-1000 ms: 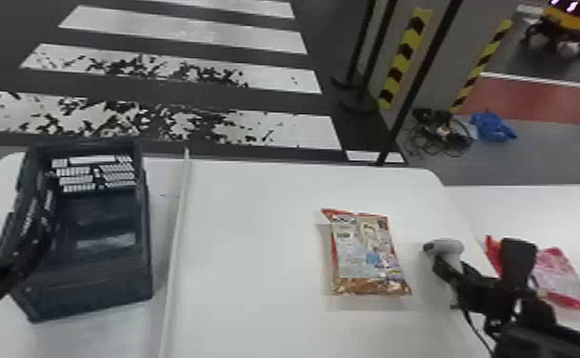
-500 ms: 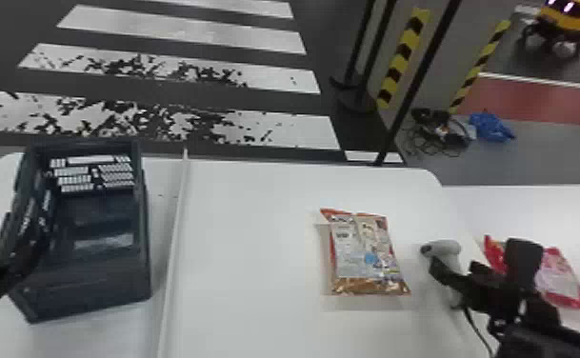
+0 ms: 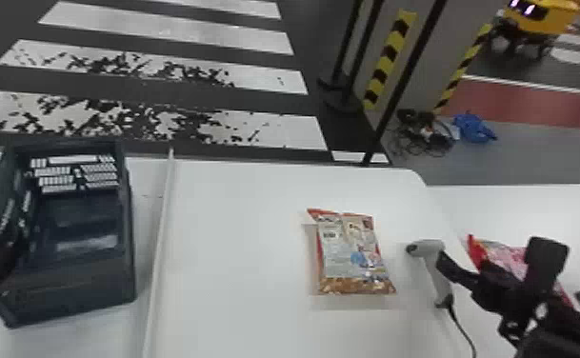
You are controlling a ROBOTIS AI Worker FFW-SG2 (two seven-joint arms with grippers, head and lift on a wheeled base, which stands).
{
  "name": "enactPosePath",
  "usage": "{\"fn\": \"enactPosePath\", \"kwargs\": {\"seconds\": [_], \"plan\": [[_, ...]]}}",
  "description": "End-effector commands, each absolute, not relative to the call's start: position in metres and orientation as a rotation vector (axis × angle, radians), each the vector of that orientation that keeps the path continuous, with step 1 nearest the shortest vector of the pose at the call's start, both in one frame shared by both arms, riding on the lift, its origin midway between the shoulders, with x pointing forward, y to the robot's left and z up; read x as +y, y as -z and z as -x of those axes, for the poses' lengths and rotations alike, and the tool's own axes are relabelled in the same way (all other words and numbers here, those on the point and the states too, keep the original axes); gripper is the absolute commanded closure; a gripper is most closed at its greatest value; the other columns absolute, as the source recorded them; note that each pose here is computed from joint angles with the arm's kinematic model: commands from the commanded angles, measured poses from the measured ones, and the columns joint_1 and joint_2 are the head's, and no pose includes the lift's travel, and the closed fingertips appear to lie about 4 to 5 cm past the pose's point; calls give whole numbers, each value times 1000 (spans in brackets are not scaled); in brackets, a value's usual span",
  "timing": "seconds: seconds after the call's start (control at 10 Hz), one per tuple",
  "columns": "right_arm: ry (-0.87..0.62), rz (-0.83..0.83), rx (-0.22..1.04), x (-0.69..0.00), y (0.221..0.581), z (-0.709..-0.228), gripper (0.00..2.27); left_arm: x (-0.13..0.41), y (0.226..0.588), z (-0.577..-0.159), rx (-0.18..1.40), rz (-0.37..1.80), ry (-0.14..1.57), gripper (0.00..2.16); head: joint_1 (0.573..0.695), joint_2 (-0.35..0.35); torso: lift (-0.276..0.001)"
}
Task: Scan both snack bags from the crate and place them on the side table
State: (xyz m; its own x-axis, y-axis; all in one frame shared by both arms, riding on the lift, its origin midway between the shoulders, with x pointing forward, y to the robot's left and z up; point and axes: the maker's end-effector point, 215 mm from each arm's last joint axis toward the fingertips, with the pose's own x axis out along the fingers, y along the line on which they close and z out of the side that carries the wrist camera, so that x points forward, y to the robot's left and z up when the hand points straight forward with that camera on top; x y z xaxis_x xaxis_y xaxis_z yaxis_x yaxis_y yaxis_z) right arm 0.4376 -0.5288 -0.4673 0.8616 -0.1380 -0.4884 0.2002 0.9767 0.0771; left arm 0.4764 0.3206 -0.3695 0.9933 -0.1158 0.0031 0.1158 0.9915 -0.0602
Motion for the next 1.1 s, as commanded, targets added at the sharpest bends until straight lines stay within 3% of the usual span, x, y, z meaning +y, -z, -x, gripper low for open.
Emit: {"fn": "enactPosePath", "kwargs": {"seconds": [0.0, 0.4, 1.0], "plan": [[128, -206, 509, -511, 461, -431, 117, 319, 368, -477, -2, 60, 119, 140, 695, -253, -98], [-22, -404, 555, -454, 463, -415, 117, 320, 370, -475, 2, 59, 116, 140, 695, -194, -98], [-133, -501, 659, -397, 495, -432, 117, 321, 371, -475, 5, 60, 117, 140, 695, -119, -98]]}}
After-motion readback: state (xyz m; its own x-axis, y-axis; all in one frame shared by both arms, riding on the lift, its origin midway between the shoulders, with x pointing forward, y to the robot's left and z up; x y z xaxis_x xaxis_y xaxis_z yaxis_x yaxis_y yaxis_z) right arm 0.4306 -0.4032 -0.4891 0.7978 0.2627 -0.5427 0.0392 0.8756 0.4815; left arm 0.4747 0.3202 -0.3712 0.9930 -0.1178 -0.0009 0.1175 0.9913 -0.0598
